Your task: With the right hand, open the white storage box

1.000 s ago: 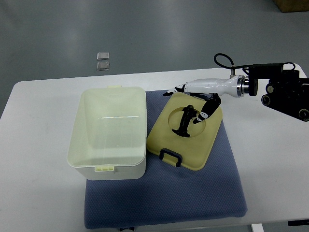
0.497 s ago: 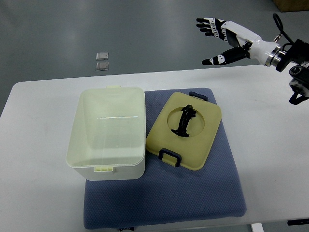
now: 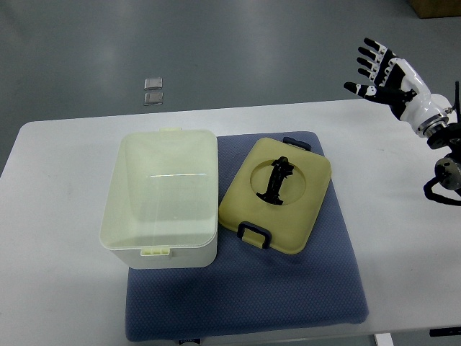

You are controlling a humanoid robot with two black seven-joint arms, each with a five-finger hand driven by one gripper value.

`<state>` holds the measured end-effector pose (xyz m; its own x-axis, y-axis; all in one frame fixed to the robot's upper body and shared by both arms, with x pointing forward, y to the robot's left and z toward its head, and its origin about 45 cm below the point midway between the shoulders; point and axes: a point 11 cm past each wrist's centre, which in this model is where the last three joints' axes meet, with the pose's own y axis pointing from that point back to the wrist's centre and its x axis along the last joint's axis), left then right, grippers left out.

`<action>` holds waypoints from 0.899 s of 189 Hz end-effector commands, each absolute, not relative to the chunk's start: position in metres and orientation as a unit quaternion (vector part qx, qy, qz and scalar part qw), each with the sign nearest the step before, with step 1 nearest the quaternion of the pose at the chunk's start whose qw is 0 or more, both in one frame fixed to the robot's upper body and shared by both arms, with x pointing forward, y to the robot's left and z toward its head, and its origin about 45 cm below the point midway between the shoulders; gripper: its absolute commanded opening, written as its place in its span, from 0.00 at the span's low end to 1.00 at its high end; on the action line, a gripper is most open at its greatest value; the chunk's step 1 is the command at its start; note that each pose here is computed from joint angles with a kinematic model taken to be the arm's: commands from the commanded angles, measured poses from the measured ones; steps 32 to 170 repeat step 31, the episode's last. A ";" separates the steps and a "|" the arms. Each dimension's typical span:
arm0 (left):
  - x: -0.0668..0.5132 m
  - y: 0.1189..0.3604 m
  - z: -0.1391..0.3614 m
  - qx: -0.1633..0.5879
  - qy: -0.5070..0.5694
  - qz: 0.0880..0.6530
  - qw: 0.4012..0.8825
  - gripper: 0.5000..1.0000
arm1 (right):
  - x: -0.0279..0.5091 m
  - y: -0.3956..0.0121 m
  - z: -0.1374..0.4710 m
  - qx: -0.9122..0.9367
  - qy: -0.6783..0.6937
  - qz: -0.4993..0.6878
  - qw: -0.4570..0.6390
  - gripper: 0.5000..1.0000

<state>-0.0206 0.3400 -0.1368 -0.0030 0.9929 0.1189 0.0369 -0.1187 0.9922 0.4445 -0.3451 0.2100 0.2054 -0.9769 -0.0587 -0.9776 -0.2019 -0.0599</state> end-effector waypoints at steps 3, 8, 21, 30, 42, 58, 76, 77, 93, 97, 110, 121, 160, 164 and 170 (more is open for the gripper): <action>-0.021 0.340 -0.137 0.536 0.480 0.521 0.459 1.00 | 0.432 -0.331 0.176 -0.761 0.643 0.060 0.056 0.86; -0.021 0.340 -0.137 0.537 0.479 0.521 0.459 1.00 | 0.430 -0.329 0.171 -0.759 0.645 0.065 0.055 0.86; -0.021 0.340 -0.137 0.536 0.480 0.521 0.459 1.00 | 0.427 -0.317 0.160 -0.753 0.651 0.078 0.054 0.86; -0.021 0.340 -0.137 0.537 0.480 0.521 0.459 1.00 | 0.424 -0.308 0.152 -0.752 0.651 0.088 0.054 0.86; -0.021 0.340 -0.137 0.537 0.480 0.521 0.459 1.00 | 0.424 -0.308 0.152 -0.752 0.651 0.088 0.054 0.86; -0.021 0.340 -0.137 0.537 0.480 0.521 0.459 1.00 | 0.424 -0.308 0.152 -0.752 0.651 0.088 0.054 0.86; -0.021 0.340 -0.137 0.537 0.480 0.521 0.459 1.00 | 0.424 -0.308 0.152 -0.752 0.651 0.088 0.054 0.86; -0.021 0.340 -0.137 0.537 0.480 0.521 0.459 1.00 | 0.424 -0.308 0.152 -0.752 0.651 0.088 0.054 0.86; -0.021 0.340 -0.137 0.537 0.480 0.521 0.459 1.00 | 0.424 -0.308 0.152 -0.752 0.651 0.088 0.054 0.86; -0.021 0.340 -0.137 0.537 0.480 0.521 0.459 1.00 | 0.424 -0.308 0.152 -0.752 0.651 0.088 0.054 0.86; -0.021 0.340 -0.137 0.537 0.480 0.521 0.459 1.00 | 0.424 -0.308 0.152 -0.752 0.651 0.088 0.054 0.86; -0.021 0.340 -0.137 0.537 0.480 0.521 0.459 1.00 | 0.424 -0.308 0.152 -0.752 0.651 0.088 0.054 0.86; -0.021 0.340 -0.137 0.537 0.480 0.521 0.459 1.00 | 0.424 -0.308 0.152 -0.752 0.651 0.088 0.054 0.86; -0.021 0.340 -0.137 0.537 0.480 0.521 0.459 1.00 | 0.424 -0.308 0.152 -0.752 0.651 0.088 0.054 0.86; -0.021 0.340 -0.137 0.537 0.480 0.521 0.459 1.00 | 0.424 -0.308 0.152 -0.752 0.651 0.088 0.054 0.86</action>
